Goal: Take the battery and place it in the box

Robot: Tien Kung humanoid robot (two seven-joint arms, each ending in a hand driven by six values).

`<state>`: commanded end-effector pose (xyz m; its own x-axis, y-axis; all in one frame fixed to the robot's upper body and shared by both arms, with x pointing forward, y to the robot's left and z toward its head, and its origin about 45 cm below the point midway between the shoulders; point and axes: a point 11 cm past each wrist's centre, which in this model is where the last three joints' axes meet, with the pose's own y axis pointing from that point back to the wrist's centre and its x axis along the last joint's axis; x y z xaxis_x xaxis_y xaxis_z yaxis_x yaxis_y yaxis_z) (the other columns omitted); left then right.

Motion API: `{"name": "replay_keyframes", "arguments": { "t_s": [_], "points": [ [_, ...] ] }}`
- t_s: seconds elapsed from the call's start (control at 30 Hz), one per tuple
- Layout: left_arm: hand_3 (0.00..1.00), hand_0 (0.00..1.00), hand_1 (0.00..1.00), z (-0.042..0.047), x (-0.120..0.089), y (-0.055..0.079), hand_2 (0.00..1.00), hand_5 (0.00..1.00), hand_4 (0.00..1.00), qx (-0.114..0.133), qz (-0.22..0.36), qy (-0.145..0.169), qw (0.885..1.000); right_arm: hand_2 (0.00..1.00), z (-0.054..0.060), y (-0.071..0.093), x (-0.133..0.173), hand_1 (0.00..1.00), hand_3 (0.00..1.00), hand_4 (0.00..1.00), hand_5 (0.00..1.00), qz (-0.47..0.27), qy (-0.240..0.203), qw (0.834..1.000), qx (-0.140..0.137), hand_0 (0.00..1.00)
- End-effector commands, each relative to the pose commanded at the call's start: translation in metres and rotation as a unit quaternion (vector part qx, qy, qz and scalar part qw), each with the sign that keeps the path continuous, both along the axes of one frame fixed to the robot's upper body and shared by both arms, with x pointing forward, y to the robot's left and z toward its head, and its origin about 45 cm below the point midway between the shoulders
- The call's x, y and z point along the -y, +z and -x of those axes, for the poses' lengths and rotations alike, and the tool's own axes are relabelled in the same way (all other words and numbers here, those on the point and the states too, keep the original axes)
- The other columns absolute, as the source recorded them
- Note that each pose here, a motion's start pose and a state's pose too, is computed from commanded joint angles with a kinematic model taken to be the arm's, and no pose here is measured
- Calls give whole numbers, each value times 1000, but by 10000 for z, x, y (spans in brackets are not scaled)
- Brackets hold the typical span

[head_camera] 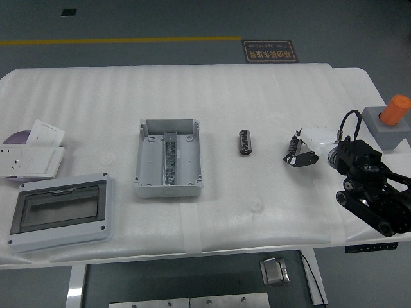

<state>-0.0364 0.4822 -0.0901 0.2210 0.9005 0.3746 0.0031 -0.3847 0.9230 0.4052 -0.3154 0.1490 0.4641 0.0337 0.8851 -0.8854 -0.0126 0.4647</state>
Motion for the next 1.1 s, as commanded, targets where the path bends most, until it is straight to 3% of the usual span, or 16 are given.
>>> {"name": "replay_keyframes", "arguments": {
  "t_s": [0.33,0.57,0.87,0.97,1.1],
  "points": [
    [591,627,653,1,-3,1,513,382,635,0,0,0,1000,595,-1,69,-68,648,628,650,495,-6,13,1000,17,651],
    [592,627,653,9,-9,4,513,384,638,-1,-1,-2,1000,588,9,336,-368,641,625,671,513,-53,39,996,56,646],
    [594,627,653,2,-8,3,514,389,639,-2,-1,-3,1000,581,67,702,-988,638,625,685,525,-136,92,980,112,642],
    [594,627,653,-3,-7,3,514,389,639,-1,-1,-3,1000,581,32,726,-966,638,625,685,525,-128,85,981,119,642],
    [594,627,654,11,-9,4,514,395,641,-2,-1,-2,1000,579,-24,676,-768,634,631,658,500,-96,47,988,109,637]
  ]
}}
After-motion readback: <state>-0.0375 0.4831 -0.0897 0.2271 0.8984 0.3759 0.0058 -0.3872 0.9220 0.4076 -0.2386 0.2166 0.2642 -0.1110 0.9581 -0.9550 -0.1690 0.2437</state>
